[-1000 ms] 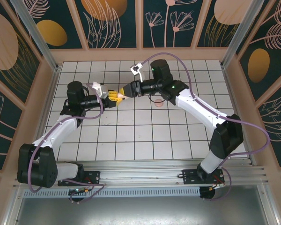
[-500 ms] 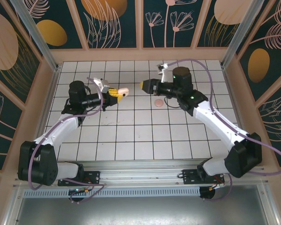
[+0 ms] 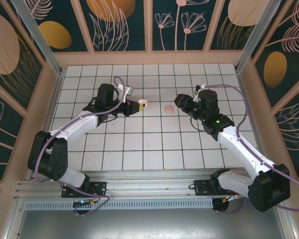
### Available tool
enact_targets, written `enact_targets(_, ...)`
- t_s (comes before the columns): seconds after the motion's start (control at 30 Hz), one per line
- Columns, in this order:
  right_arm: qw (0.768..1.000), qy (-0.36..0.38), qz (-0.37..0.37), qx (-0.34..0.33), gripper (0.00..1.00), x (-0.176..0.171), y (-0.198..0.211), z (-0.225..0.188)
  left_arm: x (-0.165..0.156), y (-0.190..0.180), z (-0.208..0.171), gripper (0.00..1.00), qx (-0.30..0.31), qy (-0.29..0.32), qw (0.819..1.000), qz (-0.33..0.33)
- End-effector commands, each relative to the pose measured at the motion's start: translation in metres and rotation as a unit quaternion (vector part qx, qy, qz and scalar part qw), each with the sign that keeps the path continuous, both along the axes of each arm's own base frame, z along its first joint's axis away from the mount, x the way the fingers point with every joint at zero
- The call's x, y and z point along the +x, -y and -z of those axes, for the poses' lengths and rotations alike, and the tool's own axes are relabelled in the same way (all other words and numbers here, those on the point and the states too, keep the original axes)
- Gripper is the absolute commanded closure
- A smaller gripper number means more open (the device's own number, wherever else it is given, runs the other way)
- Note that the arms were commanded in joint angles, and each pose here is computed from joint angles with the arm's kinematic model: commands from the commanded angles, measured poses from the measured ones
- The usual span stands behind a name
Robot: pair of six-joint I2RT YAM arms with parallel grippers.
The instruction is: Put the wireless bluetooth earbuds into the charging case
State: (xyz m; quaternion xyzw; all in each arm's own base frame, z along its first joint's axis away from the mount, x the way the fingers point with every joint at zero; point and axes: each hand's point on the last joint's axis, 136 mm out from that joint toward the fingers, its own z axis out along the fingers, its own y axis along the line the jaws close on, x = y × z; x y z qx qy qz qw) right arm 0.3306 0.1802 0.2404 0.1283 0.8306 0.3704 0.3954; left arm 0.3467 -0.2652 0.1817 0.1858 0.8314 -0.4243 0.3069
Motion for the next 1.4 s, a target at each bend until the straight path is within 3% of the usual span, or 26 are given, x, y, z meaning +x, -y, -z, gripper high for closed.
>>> enact_targets(0.0, 1.0, -0.004, 0.024, -0.008, 0.53, -0.004, 0.015, 0.006, 0.014, 0.004, 0.018, 0.96, 0.024, -0.078, 0.995, -0.065)
enact_targets(0.17, 0.999, -0.009, 0.031, -0.011, 0.54, -0.007, 0.026, 0.013, 0.025, 0.03, 0.051, 0.95, 0.069, -0.145, 0.985, -0.062)
enact_targets(0.47, 0.999, -0.019, 0.032, -0.001, 0.54, -0.01, 0.036, 0.023, 0.039, 0.067, 0.097, 0.93, 0.12, -0.21, 0.969, -0.047)
enact_targets(1.07, 0.999, -0.031, 0.036, 0.003, 0.55, -0.013, 0.06, 0.033, 0.054, 0.066, 0.137, 0.77, 0.166, -0.253, 0.95, -0.083)
enact_targets(1.23, 0.999, -0.032, 0.043, 0.003, 0.55, -0.014, 0.065, 0.032, 0.057, 0.058, 0.136, 0.64, 0.185, -0.243, 0.948, -0.093)
enact_targets(1.37, 0.998, -0.029, 0.048, 0.004, 0.54, -0.015, 0.066, 0.029, 0.06, 0.048, 0.129, 0.48, 0.206, -0.222, 0.947, -0.107)
